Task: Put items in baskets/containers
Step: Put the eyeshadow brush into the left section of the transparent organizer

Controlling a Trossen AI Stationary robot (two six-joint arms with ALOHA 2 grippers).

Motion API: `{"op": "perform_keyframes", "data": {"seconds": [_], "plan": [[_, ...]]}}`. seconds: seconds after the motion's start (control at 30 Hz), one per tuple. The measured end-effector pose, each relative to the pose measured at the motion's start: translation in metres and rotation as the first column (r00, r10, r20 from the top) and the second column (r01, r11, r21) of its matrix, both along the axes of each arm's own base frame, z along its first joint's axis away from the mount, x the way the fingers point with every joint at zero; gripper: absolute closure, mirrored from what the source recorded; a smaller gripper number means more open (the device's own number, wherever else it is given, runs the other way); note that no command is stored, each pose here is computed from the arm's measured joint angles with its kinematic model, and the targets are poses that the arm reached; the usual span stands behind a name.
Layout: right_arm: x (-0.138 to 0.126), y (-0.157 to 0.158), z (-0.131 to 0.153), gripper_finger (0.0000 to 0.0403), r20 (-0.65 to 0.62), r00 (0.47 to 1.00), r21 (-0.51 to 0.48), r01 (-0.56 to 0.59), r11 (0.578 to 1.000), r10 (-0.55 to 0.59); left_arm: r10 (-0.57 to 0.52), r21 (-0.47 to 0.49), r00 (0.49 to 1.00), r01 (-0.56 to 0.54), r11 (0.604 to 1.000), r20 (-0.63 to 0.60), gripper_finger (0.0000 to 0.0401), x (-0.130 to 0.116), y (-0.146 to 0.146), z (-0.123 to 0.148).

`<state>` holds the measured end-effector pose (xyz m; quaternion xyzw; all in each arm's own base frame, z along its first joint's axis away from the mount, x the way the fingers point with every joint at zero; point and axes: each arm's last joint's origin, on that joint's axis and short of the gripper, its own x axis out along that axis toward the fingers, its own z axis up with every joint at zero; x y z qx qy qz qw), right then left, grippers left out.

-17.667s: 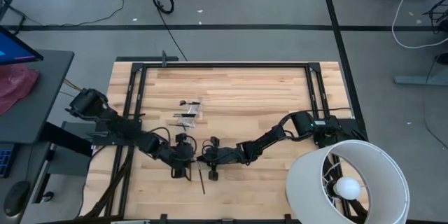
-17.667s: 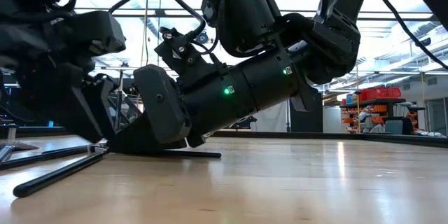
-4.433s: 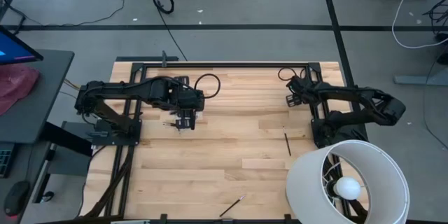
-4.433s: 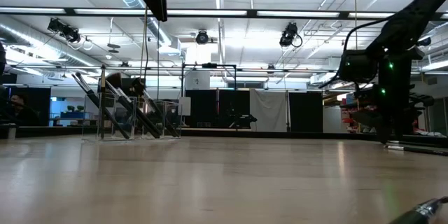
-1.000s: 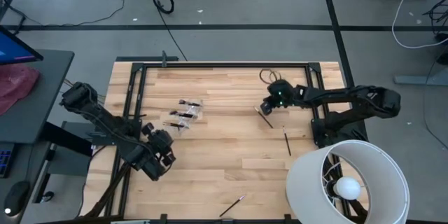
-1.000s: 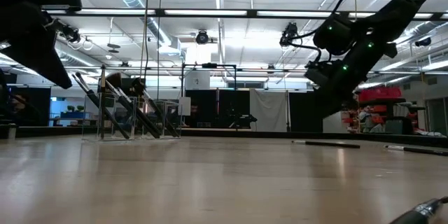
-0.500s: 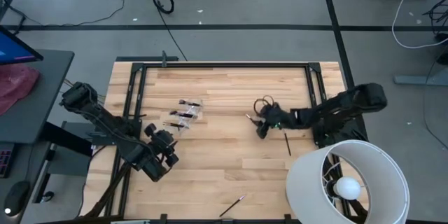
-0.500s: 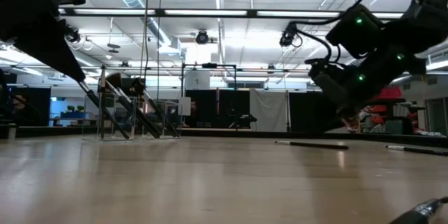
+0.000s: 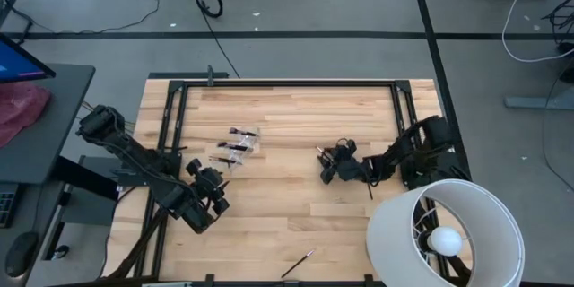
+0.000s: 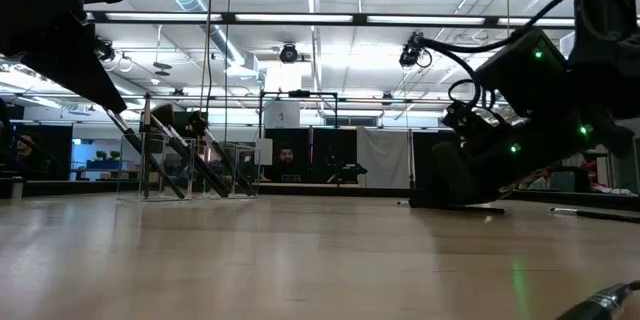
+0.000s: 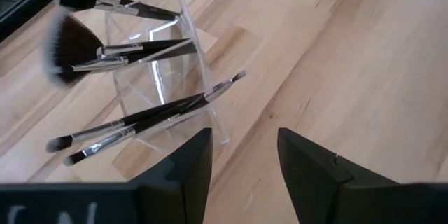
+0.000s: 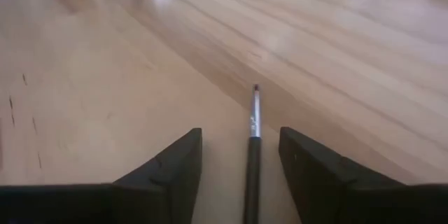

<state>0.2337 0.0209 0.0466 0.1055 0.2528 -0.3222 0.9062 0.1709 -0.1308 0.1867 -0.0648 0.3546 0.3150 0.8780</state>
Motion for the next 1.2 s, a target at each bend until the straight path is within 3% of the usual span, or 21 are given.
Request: {"op": "perform_keyframes", "data": {"seconds": [0.13,0.23,0.33,0.5,0.63,0.8,0.9,1.07,1.13,1.2], "plan": [[0.0,0.009,-0.009,0.0218,0.001,1.0,-0.095,-0.029,0.995,0.029,-0.002,0.004,1.0,0.002,1.0,0.001,0.0234,0.0,0.0,0.0],[0.0,0.009,-0.014,0.0246,0.013,1.0,-0.093,-0.017,0.996,0.018,-0.002,0.004,1.0,0.002,1.0,0.0,0.0234,0.0,0.0,0.0],[0.004,0.01,-0.014,0.0292,0.09,0.995,-0.025,-0.037,0.999,0.039,-0.003,0.006,1.0,0.003,1.0,0.003,0.0234,0.0,0.0,0.0],[0.006,0.006,-0.014,0.0386,0.109,0.993,0.018,-0.054,0.998,0.052,0.002,0.023,0.998,-0.004,1.0,0.067,0.0234,0.003,-0.001,0.002],[0.007,0.002,-0.014,0.0383,0.1,0.992,0.004,-0.071,0.997,0.07,-0.046,0.035,0.995,0.043,0.998,0.084,0.0234,0.013,-0.003,0.003],[0.02,0.007,-0.008,0.0395,0.12,0.959,-0.051,-0.252,0.967,0.256,-0.126,0.027,0.986,0.123,0.992,0.114,0.0234,0.042,0.005,0.009],[0.04,0.008,-0.003,0.0394,0.135,0.937,-0.057,-0.318,0.946,0.323,-0.263,0.011,0.959,0.264,0.965,0.109,0.0234,0.065,0.012,0.013],[0.076,0.01,0.005,0.0395,0.106,0.901,-0.06,-0.416,0.907,0.421,-0.536,0.087,0.844,0.533,0.842,0.025,0.0234,0.096,0.028,0.008],[0.089,0.011,0.009,0.0395,0.092,0.885,-0.066,-0.452,0.889,0.457,-0.568,0.11,0.823,0.566,0.817,-0.017,0.0234,0.105,0.035,0.0],[0.098,0.013,0.012,0.0395,0.097,0.866,-0.06,-0.487,0.871,0.491,-0.557,0.118,0.829,0.559,0.821,-0.052,0.0234,0.113,0.044,-0.01]]}}
